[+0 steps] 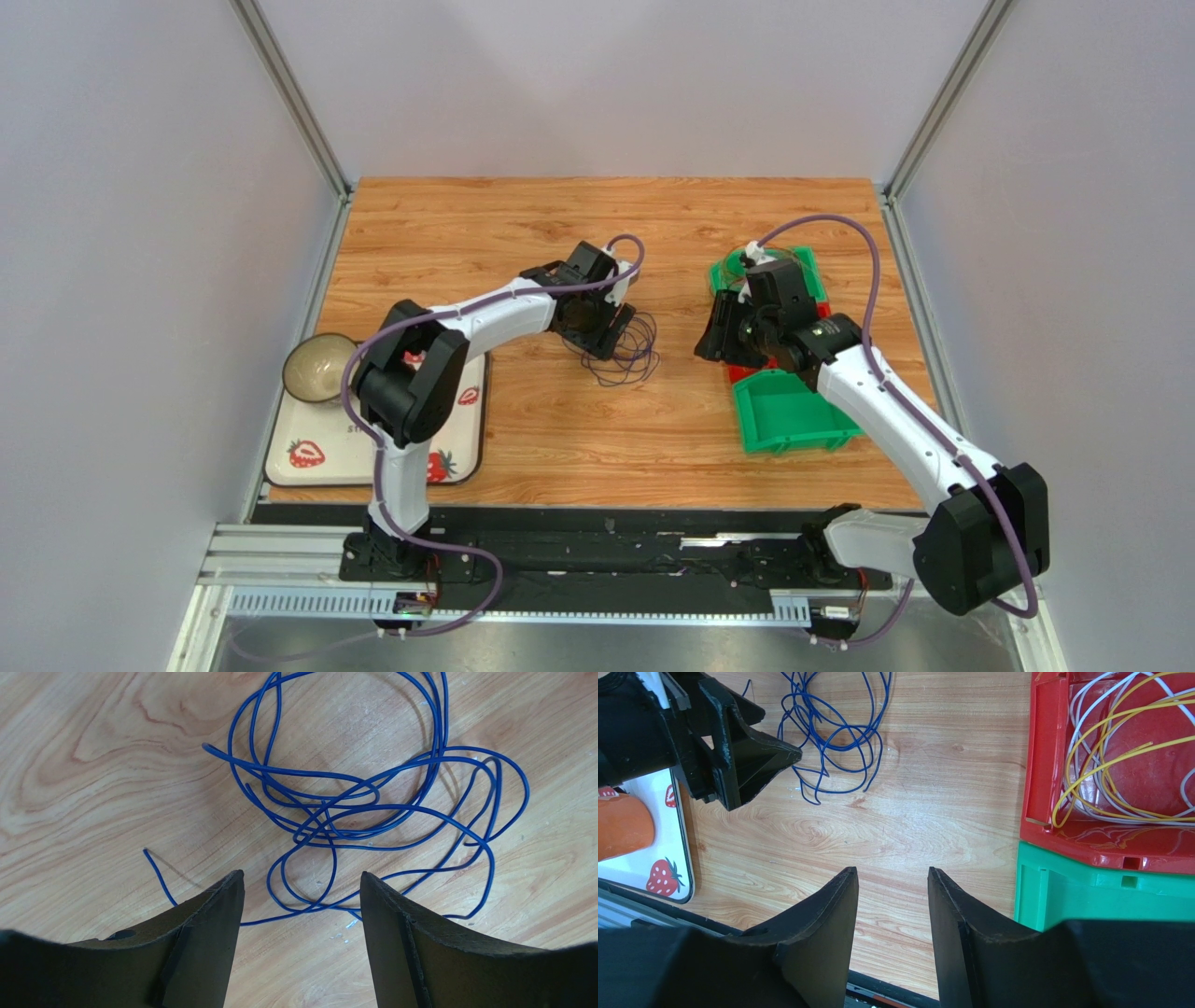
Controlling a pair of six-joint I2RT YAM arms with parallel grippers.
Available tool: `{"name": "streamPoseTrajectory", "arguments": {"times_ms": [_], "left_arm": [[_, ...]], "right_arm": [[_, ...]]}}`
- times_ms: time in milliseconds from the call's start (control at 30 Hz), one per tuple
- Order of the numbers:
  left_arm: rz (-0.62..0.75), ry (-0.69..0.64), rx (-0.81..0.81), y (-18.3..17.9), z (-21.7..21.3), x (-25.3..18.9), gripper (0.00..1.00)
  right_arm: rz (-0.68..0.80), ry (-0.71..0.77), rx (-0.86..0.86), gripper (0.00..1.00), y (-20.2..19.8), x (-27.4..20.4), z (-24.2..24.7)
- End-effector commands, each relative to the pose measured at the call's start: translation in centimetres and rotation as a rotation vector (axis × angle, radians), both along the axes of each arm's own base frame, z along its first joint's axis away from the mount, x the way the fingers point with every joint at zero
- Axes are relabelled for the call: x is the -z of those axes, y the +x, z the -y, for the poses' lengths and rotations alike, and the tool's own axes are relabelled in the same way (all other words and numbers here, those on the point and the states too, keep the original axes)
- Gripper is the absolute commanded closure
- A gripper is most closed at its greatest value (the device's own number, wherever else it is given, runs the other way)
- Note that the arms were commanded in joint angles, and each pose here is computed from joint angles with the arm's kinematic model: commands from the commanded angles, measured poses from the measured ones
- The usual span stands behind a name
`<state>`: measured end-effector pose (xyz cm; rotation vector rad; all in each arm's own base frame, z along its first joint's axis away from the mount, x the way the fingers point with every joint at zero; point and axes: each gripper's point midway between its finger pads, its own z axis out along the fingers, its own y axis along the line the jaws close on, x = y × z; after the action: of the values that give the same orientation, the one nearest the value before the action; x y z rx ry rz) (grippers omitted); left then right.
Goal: Untangle the cables
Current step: Untie the cable.
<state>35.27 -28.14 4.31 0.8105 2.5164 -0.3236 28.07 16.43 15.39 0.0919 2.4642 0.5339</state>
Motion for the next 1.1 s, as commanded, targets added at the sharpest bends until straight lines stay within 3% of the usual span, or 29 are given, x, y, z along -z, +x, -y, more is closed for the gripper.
{"name": "streamPoseTrajectory", "arguments": {"times_ms": [0,433,800,1067], "left_arm": [[0.005,-0.068,0.016,1.2,0.8,-1.0,0.30],[-0.128,-0.161,-0.064,-2.6,-0.8,0.4,0.32],[-0.202,-0.294,-0.101,-7.7,-0.8,-0.9,0.43],[-0.156,-0.237,-0.109,-7.6,-1.0,0.5,0.49]], "right_arm": [[0.040,0.011,-0.017,0.55,0.6,-0.7,-0.3],[0.025,0.011,-0.018,0.56,0.6,-0.2,-0.4],[0.027,0.013,-0.016,0.56,0.4,-0.5,-0.3],[0.015,0.028,-0.027,0.56,0.5,-0.5,-0.8]]}}
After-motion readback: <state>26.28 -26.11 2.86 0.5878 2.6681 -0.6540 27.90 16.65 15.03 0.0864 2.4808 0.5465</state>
